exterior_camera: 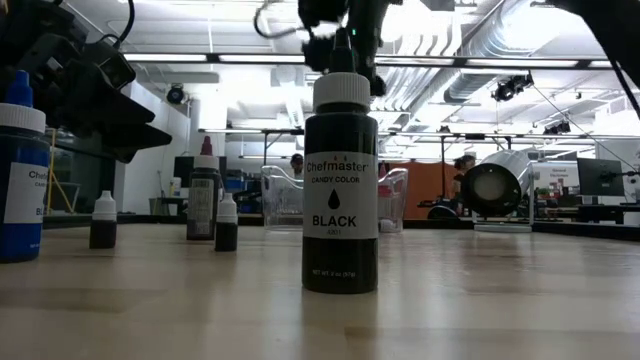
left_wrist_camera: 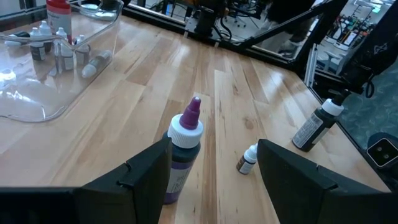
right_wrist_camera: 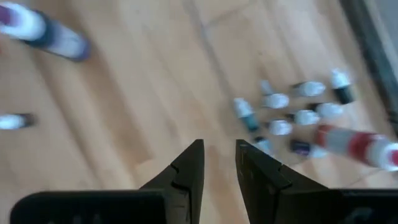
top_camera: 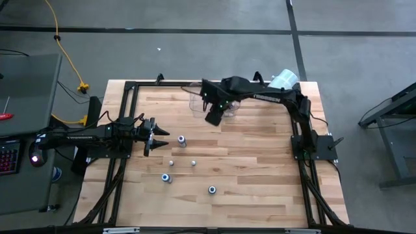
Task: Pick & Place food coloring
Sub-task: Put the small black food coloring into the transparent container
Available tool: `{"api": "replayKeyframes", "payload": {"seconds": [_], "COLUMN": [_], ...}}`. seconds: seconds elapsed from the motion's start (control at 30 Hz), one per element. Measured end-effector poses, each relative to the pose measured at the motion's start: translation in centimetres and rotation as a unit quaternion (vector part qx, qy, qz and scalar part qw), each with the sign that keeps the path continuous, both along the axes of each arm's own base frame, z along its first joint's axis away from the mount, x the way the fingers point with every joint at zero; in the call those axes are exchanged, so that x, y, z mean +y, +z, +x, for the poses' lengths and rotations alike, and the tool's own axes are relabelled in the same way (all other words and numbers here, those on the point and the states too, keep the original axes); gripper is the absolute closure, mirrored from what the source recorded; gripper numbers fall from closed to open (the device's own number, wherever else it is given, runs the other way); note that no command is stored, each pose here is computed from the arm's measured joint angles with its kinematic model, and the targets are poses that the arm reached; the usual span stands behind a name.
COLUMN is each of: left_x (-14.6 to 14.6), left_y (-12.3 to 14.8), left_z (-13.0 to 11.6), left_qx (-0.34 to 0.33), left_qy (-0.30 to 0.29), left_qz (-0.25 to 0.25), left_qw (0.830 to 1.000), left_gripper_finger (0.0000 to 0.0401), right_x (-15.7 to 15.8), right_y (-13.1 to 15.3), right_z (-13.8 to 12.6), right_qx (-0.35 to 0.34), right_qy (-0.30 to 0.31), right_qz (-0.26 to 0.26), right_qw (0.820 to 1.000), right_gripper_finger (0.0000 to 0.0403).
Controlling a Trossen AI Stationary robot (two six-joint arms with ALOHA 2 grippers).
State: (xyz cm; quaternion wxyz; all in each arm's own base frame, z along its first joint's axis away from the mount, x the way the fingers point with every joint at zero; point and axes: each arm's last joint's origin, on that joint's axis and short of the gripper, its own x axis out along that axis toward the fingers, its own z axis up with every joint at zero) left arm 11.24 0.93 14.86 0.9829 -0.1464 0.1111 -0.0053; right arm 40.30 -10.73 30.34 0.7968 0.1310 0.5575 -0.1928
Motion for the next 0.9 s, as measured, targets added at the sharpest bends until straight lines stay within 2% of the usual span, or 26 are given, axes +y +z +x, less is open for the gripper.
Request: {"api": "replayKeyframes", "payload": {"seconds": [0.2,0.37,0.5,0.6,0.73,0.9], "left_x": [0.0,0.0,0.0,0.0,0.0,0.0], "left_y": [0.0,0.0,0.0,0.0,0.0,0.0], "left_z": [0.0,0.0,0.0,0.0,0.0,0.0], "left_qx": [0.0,0.0,0.0,0.0,0.0,0.0], "left_qy": [0.0,0.0,0.0,0.0,0.0,0.0], "left_qz": [0.0,0.0,0.0,0.0,0.0,0.0], "left_qw": [1.0,1.0,1.0,1.0,1.0,1.0], "left_gripper_finger": [0.0167,0.0167,0.0167,0.0167,0.0167,0.0167], "right_x": [2.8,5.4,7.6,9.3,11.0,12.6], "right_y": [0.9,2.0,3.1,3.2,3.1,3.4], "right_z": [0.2,0.1,0.4,0.6,0.5,-0.6], "right_qx": [-0.022,-0.032,-0.069,-0.084,-0.08,-0.052], "right_qy": [-0.02,-0.016,-0.004,0.014,0.018,0.017], "right_qz": [0.012,-0.034,-0.076,-0.074,-0.069,-0.095], "right_qw": [0.999,0.999,0.995,0.994,0.994,0.994], "right_gripper_finger": [0.032,0.032,0.032,0.032,0.032,0.032]}}
